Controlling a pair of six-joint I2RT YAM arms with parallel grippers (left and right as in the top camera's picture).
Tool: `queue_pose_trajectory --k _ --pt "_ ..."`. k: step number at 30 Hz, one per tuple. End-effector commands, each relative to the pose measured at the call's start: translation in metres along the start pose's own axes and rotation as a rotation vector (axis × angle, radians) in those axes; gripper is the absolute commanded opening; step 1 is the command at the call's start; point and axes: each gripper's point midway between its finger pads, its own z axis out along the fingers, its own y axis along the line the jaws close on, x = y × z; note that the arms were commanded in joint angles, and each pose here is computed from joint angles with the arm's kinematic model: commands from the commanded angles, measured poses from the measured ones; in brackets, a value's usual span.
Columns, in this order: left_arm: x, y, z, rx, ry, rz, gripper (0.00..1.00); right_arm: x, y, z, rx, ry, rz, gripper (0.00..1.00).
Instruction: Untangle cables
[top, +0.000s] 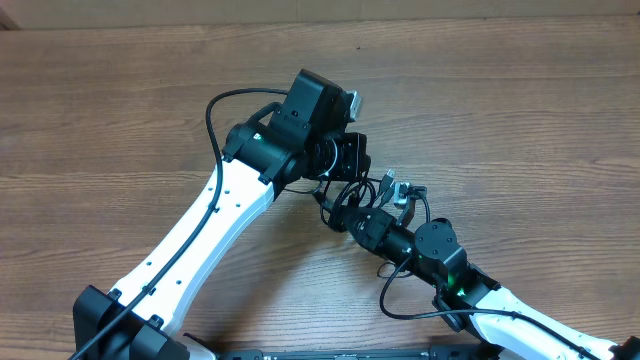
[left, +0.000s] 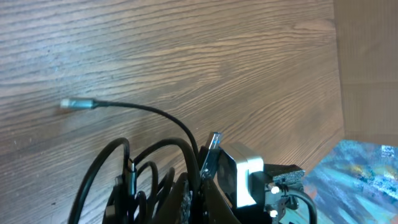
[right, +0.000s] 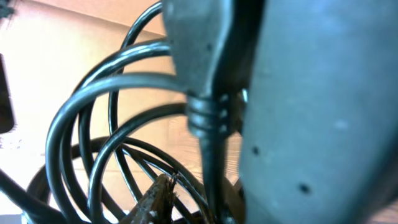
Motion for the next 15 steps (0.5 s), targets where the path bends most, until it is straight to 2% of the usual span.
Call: queue_pose_trajectory --k 1,6,8,13,14,15 --pt "-0.007 -0.006 -0.008 -0.014 -0.044 -0.015 0.04 0.006 0.009 0.003 -0.015 0.035 -0.019 0.23" --pt "-0.007 0.002 -0.008 -0.054 -0.049 -0.027 0.04 0.005 0.007 0.003 -0.005 0.024 -0.018 0.24" --pt "-0.007 0.002 -0.008 -0.053 -0.051 -0.03 0.04 0.004 0.005 0.003 0.0 0.022 -0.016 0.29" --pt "-0.008 0.003 -0.008 -0.06 -0.055 -0.042 0.04 0.005 0.002 0.003 0.014 0.026 -0.012 0.59" --pt "-0.008 0.005 -0.008 -0.074 -0.061 -0.049 0.04 0.006 0.001 0.003 0.017 0.028 -0.011 0.7" --pt "-0.009 0.008 -0.009 -0.09 -0.068 -0.051 0.04 0.006 0.0 0.003 0.022 0.029 -0.009 0.74"
